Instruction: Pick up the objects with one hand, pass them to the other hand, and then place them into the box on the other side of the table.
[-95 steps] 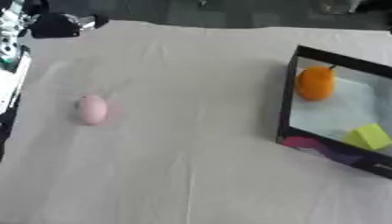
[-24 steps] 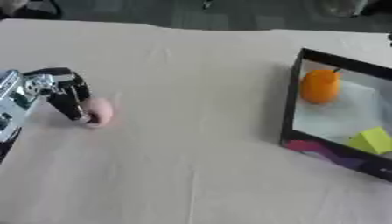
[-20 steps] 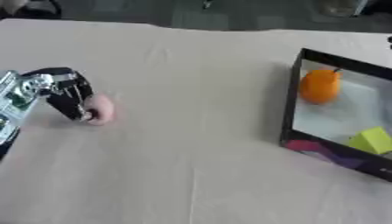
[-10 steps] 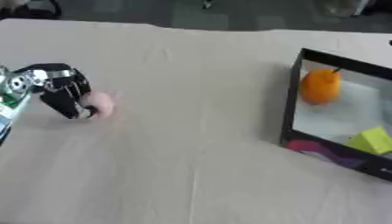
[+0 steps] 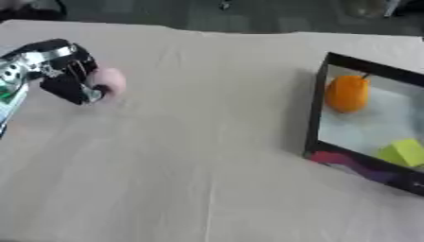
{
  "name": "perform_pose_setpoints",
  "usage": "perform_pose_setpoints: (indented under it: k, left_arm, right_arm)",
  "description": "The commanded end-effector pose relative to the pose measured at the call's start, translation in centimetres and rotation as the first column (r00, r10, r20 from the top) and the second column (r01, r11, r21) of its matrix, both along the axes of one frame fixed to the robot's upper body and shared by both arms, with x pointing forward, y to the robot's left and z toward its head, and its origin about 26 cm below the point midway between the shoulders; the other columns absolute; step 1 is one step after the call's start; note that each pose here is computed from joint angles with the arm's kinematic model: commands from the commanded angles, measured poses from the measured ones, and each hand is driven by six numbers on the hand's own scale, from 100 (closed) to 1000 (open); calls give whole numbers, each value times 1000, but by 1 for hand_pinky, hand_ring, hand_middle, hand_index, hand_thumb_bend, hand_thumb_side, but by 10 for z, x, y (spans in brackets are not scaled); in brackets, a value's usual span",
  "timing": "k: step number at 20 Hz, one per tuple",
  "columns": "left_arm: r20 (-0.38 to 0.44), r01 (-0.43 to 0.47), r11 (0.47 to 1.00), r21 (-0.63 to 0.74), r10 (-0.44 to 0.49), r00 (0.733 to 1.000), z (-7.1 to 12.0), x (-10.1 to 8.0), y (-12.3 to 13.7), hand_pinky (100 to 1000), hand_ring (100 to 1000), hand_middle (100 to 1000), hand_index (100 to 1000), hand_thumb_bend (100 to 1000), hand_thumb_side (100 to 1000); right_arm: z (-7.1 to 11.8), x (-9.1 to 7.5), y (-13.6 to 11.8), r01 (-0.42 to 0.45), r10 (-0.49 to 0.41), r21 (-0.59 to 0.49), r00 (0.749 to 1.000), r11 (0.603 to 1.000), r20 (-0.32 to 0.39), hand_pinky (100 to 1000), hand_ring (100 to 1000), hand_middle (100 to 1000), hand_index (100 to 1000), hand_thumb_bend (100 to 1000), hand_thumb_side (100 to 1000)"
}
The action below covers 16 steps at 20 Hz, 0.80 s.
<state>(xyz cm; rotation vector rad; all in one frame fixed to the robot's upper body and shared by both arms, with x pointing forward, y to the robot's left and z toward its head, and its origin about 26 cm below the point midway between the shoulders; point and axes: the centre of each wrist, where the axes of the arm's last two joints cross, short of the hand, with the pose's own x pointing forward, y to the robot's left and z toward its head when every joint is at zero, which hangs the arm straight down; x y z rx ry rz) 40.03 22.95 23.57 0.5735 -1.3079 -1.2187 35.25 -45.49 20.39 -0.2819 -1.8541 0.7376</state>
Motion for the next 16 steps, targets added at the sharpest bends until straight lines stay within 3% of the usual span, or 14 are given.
perform_pose_setpoints:
  k: [1,9,16]
  left_arm:
    - [111,7,999,-42,-2,994,13,-3,-11,767,608,530,532,164,100]
    - [230,29,991,-133,3,973,-9,0,-46,767,593,521,529,116,100]
    - [311,51,977,-205,15,950,-24,0,-68,770,591,515,526,100,100]
  right_arm:
    - [26,3,11,-44,45,-19,997,999,65,1000,1000,962,1000,100,508]
    - [58,28,65,-207,219,-95,967,974,134,1000,1000,974,1000,100,507]
    - [68,50,111,-307,332,-179,934,935,134,1000,1000,984,1000,100,498]
